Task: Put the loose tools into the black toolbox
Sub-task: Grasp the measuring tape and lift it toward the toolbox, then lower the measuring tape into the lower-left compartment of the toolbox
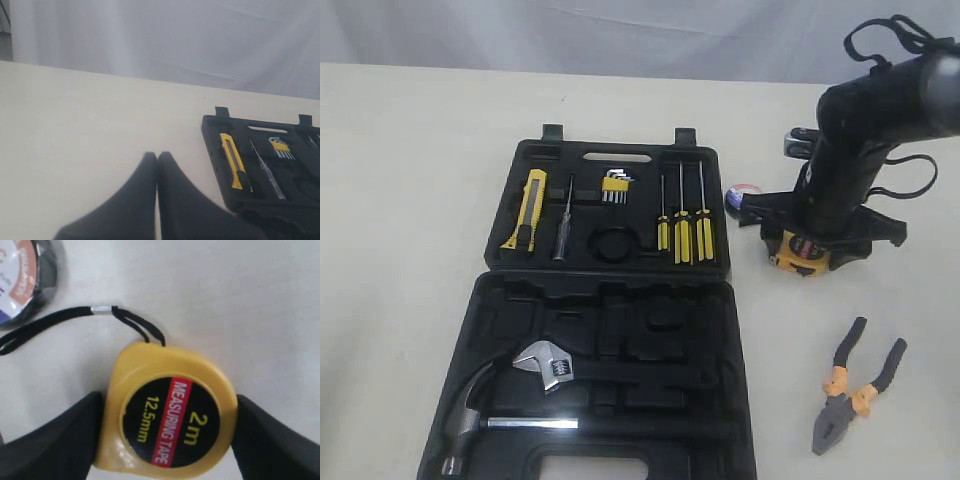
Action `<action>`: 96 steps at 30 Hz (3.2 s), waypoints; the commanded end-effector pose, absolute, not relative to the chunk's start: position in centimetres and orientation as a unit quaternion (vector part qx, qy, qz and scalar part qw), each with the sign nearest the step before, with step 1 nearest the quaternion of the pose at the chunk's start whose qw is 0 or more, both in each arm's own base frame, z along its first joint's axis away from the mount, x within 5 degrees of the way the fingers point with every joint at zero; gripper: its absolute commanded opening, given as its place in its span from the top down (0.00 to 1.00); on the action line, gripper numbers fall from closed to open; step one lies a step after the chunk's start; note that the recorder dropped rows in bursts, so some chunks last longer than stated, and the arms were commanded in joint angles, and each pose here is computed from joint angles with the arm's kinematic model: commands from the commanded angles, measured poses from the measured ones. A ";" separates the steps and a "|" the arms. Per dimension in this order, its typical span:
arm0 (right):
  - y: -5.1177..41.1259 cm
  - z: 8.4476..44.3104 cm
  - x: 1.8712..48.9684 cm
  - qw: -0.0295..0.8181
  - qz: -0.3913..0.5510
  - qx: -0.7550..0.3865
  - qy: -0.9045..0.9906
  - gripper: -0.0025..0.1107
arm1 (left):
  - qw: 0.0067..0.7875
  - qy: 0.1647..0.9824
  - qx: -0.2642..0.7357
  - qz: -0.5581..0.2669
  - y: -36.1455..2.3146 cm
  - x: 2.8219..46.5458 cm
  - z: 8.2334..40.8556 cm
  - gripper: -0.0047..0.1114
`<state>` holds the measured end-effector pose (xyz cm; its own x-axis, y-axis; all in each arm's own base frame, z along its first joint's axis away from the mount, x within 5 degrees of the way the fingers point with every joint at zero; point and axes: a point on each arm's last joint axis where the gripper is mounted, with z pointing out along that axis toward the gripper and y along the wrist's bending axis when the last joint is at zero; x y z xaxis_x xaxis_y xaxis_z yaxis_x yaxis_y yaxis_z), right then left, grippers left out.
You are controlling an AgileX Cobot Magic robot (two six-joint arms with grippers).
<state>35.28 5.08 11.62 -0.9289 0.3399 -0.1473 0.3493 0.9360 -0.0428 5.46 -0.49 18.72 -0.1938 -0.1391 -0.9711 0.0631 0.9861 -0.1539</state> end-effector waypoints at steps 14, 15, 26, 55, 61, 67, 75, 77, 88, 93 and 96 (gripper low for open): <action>7.6 25.7 30.3 0.173 -0.064 -0.241 0.953 0.98 | 0.634 0.768 -0.023 -0.083 -0.5 5.5 18.9 0.96; 9.2 26.7 29.3 0.185 -0.064 -0.299 0.934 0.98 | 0.634 0.768 -0.023 -0.083 -0.5 5.5 18.9 0.96; 26.0 28.9 25.0 0.241 -0.043 -0.632 0.735 0.98 | 0.634 0.768 -0.023 -0.083 -0.5 5.5 18.9 0.96; 35.8 16.1 28.8 0.179 -0.033 -0.754 0.631 0.98 | 0.634 0.768 -0.023 -0.083 -0.5 5.5 18.9 0.96; 35.9 16.1 28.6 0.181 -0.017 -0.737 0.651 0.98 | 0.634 0.768 -0.023 -0.083 -0.5 5.5 18.9 0.96; 35.9 16.1 28.7 0.183 -0.024 -0.730 0.657 0.98 | 0.634 0.768 -0.023 -0.083 -0.5 5.5 18.9 0.96; 35.7 16.2 29.0 0.185 -0.043 -0.739 0.647 0.98 | 0.634 0.768 -0.023 -0.083 -0.5 5.5 18.9 0.96; 35.7 16.2 29.0 0.185 -0.043 -0.739 0.647 0.98 | 0.634 0.768 -0.023 -0.083 -0.5 5.5 18.9 0.96; 35.6 16.1 28.9 0.182 -0.037 -0.721 0.668 0.33 | 0.634 0.768 -0.022 -0.081 -0.5 5.5 18.9 0.96; 35.6 16.1 28.9 0.183 -0.034 -0.709 0.681 0.31 | 0.634 0.768 -0.022 -0.081 -0.5 5.5 18.9 0.96; 35.5 16.6 28.8 0.180 -0.035 -0.708 0.682 0.31 | 0.634 0.768 -0.022 -0.081 -0.5 5.5 18.9 0.96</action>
